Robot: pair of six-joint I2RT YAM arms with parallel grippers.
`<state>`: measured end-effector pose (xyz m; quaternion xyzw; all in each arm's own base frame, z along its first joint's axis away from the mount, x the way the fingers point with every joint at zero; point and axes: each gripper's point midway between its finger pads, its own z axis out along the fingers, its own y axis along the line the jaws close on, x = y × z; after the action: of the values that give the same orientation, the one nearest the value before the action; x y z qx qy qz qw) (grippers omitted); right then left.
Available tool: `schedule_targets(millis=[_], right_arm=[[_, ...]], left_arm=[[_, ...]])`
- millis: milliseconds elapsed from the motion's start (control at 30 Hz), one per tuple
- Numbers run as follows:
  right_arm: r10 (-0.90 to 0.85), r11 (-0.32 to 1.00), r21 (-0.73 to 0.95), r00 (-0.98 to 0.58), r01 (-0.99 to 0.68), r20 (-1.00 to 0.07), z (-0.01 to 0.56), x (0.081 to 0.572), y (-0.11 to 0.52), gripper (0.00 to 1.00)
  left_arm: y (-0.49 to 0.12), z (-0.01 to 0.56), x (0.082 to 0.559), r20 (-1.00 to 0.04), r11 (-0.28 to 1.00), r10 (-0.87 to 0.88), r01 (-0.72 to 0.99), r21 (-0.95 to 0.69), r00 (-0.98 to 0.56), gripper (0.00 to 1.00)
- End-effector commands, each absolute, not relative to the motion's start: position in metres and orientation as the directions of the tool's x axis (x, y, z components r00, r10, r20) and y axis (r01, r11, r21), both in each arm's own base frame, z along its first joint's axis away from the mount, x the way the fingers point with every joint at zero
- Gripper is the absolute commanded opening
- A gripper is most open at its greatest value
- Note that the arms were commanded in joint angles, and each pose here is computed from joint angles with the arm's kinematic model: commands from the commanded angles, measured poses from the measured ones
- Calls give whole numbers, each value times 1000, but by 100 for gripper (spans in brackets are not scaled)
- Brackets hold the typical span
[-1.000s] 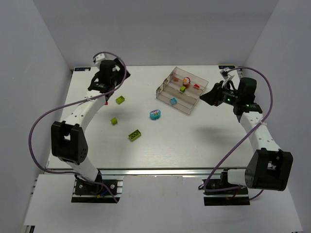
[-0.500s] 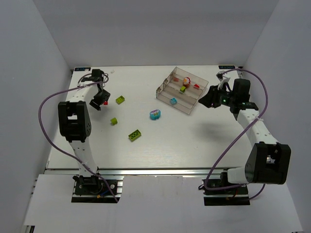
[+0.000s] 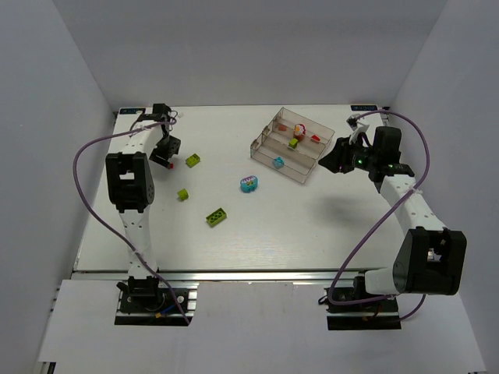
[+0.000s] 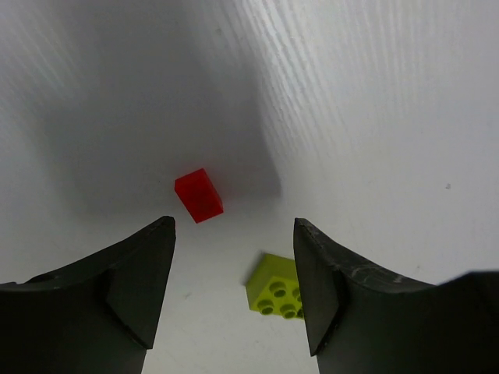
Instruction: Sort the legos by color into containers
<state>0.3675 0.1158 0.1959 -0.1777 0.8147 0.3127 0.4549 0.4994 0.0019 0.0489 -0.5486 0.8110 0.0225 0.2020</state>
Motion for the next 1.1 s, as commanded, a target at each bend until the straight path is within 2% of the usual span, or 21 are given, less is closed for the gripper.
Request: schedule_targets(millis=[0,233,400,833,900,1067], right_arm=[[-17,743,307,-475,-595,-880,213,376,114,44],[-17,744,308,-478,-593,-878,212,377,114,44],[-10,744,312,-477,-590,-879,214,376,113,44],[4,745,314,-467,-589,-884,219,375,108,44],[5,744,316,-468,-589,-884,220,374,108,44],[16,745,319,-461,-586,-887,224,374,105,43]], left_arm=[[4,67,502,-353,363,-893,-909,-202,-279,72],[9,61,493,-368,355,-888,-920,-165,-277,72],[14,48,491,-363,331,-894,-933,-142,-262,64],[22,29,486,-363,312,-894,-946,-83,-263,58],[26,29,487,-362,303,-897,-949,-84,-255,53],[31,25,484,-359,289,-900,-955,-72,-245,34]])
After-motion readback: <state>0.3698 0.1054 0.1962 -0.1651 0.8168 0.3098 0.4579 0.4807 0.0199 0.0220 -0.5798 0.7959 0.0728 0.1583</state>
